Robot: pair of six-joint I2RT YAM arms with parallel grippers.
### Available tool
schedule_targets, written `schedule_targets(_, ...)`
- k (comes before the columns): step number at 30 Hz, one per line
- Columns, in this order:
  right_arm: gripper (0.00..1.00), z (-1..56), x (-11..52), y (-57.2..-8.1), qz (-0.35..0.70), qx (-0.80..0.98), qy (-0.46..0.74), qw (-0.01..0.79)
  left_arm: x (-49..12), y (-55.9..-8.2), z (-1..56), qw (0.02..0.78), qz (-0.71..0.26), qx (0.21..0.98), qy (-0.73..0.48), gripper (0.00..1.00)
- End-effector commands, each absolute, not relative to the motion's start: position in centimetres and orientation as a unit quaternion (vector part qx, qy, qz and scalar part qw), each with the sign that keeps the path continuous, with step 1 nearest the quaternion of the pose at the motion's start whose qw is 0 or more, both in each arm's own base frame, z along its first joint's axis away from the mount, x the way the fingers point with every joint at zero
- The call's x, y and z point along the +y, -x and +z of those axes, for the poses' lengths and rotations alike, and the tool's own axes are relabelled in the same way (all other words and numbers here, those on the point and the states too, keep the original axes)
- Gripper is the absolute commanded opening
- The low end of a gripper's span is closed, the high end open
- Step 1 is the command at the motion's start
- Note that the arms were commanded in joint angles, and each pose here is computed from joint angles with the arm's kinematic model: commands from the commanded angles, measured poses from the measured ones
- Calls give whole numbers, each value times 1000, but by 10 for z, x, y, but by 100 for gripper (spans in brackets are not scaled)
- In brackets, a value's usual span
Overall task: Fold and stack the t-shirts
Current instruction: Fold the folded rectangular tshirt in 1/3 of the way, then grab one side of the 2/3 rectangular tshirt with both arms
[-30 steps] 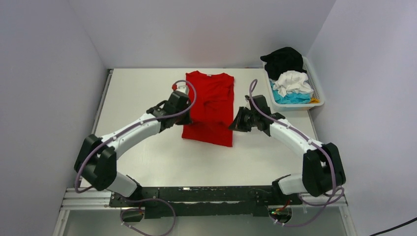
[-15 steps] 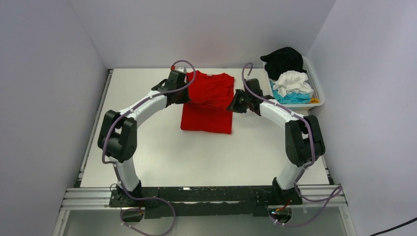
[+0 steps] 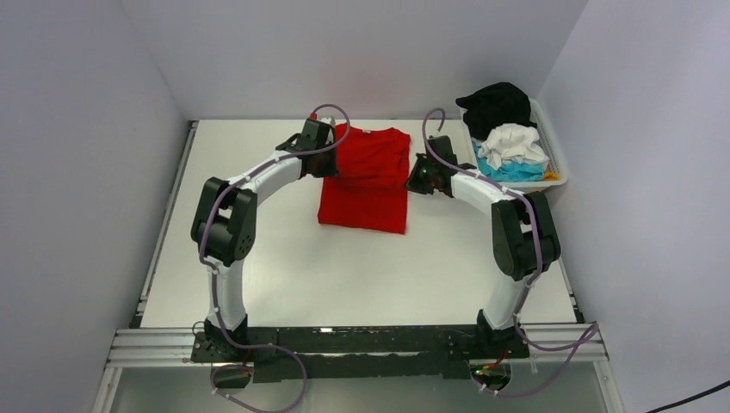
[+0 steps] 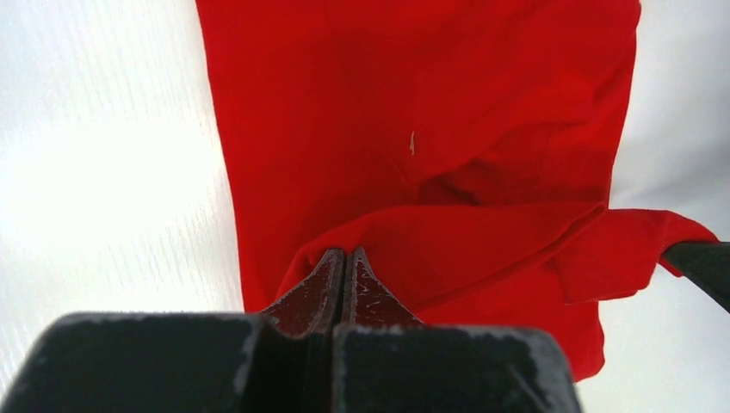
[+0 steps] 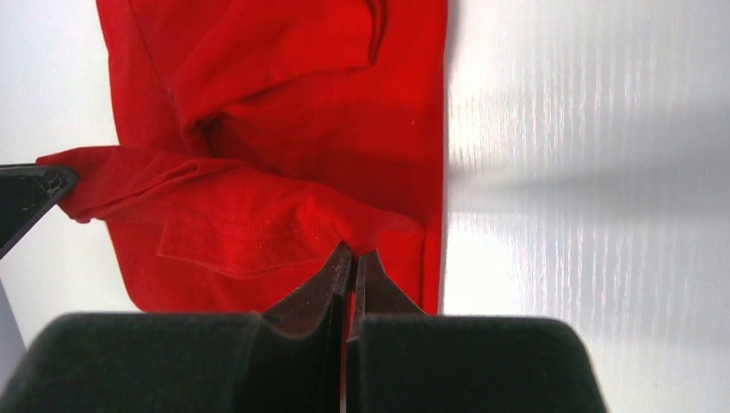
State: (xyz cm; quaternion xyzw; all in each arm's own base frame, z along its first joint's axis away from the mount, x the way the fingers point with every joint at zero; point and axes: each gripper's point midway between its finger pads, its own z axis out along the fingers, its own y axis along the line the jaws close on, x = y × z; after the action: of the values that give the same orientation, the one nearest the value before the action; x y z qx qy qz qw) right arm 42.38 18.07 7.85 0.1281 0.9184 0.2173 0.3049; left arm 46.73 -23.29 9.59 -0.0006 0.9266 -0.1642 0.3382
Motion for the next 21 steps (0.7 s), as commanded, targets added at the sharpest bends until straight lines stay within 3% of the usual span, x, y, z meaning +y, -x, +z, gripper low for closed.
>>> schedule_targets(1,0,83,178,-454,217,908,-138,332,-233,-494,116,370,-168,914,-3,0)
schedule_targets(3,5,81,177,-462,216,908,-139,332,-228,-499,115,370,-160,915,5,7)
schedule_targets(5,13,82,176,-470,216,908,-137,333,-224,-503,121,372,-160,914,11,30)
schedule_targets(6,22,86,176,-474,217,907,-132,337,-222,-504,127,375,-163,913,12,36)
schedule_targets(7,40,90,176,-478,218,906,-126,341,-220,-504,132,379,-164,910,13,51)
schedule_targets(9,76,103,176,-481,220,903,-115,351,-215,-499,146,391,-164,906,16,93)
schedule_targets(10,88,110,176,-481,222,899,-113,360,-214,-495,153,399,-167,902,15,99)
schedule_targets(11,98,114,176,-477,227,896,-108,365,-212,-489,158,403,-170,899,17,99)
schedule_targets(12,100,119,175,-473,228,894,-105,372,-205,-484,159,406,-161,899,25,100)
schedule_targets(21,100,98,195,-397,258,908,-53,327,-193,-402,112,353,-202,912,50,99)
